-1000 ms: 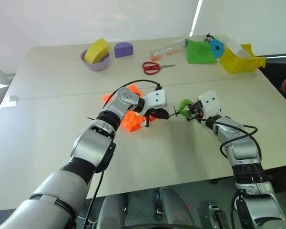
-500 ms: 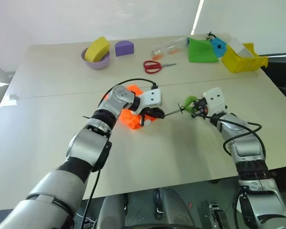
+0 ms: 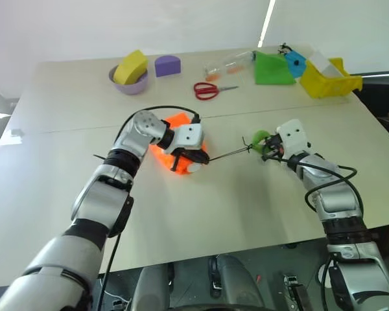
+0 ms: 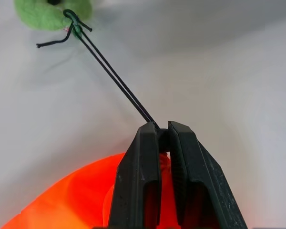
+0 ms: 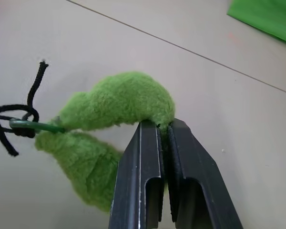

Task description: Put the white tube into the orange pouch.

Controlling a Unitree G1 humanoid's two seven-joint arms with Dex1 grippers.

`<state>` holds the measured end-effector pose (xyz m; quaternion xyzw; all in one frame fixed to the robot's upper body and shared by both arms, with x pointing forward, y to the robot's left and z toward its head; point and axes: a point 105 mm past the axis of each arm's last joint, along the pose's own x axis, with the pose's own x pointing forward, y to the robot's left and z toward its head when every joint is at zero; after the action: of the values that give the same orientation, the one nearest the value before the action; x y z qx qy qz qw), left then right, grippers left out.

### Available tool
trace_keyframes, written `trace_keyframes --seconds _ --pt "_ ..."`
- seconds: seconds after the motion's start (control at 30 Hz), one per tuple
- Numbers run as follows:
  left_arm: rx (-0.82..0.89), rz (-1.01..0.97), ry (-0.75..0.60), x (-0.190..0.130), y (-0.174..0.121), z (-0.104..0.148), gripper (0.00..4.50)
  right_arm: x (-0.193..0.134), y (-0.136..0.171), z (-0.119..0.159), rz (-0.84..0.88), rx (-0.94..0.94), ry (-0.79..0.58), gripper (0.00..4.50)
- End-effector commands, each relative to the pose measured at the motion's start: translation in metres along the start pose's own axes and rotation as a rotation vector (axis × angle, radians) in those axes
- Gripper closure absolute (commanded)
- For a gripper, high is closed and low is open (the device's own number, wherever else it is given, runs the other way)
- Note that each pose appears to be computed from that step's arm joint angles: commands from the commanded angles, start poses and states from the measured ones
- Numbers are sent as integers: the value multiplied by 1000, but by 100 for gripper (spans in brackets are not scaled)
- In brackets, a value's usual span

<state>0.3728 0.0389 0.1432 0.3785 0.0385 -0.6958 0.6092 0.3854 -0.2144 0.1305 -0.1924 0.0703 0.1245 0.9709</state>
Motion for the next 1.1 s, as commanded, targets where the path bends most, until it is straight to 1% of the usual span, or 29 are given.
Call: trace_keyframes --seconds 0.03,0.13,0.2,0.33,0.47,0.7,0.83,0.9,1.0,1.1 --pt "-91 -31 68 -24 -14 -26 447 -15 -55 3 -205 -34 12 450" --pt "-110 -49 56 -28 -18 -26 447 -15 -54 3 -202 -37 14 450" --pt "-123 -48 22 -28 -18 -22 447 -15 -57 2 -210 -40 20 450" --pt "-148 -35 -45 -23 -15 -10 447 -17 -71 5 -274 -48 19 450" --pt "-182 -76 -136 -22 -19 7 447 -21 -85 5 -340 -55 27 450" --pt "-191 -91 -114 -38 -27 10 447 -25 -93 7 -374 -51 14 450" --pt "-195 -85 -85 -46 -31 7 447 -25 -96 11 -384 -51 4 450" --pt "-203 -70 -105 -53 -31 11 447 -25 -98 13 -392 -48 -7 450" --pt "-202 -28 -131 -60 -23 19 447 -26 -99 25 -393 -31 -68 450" --pt "-220 -7 -158 -60 -20 22 447 -23 -94 25 -368 -22 -78 450"
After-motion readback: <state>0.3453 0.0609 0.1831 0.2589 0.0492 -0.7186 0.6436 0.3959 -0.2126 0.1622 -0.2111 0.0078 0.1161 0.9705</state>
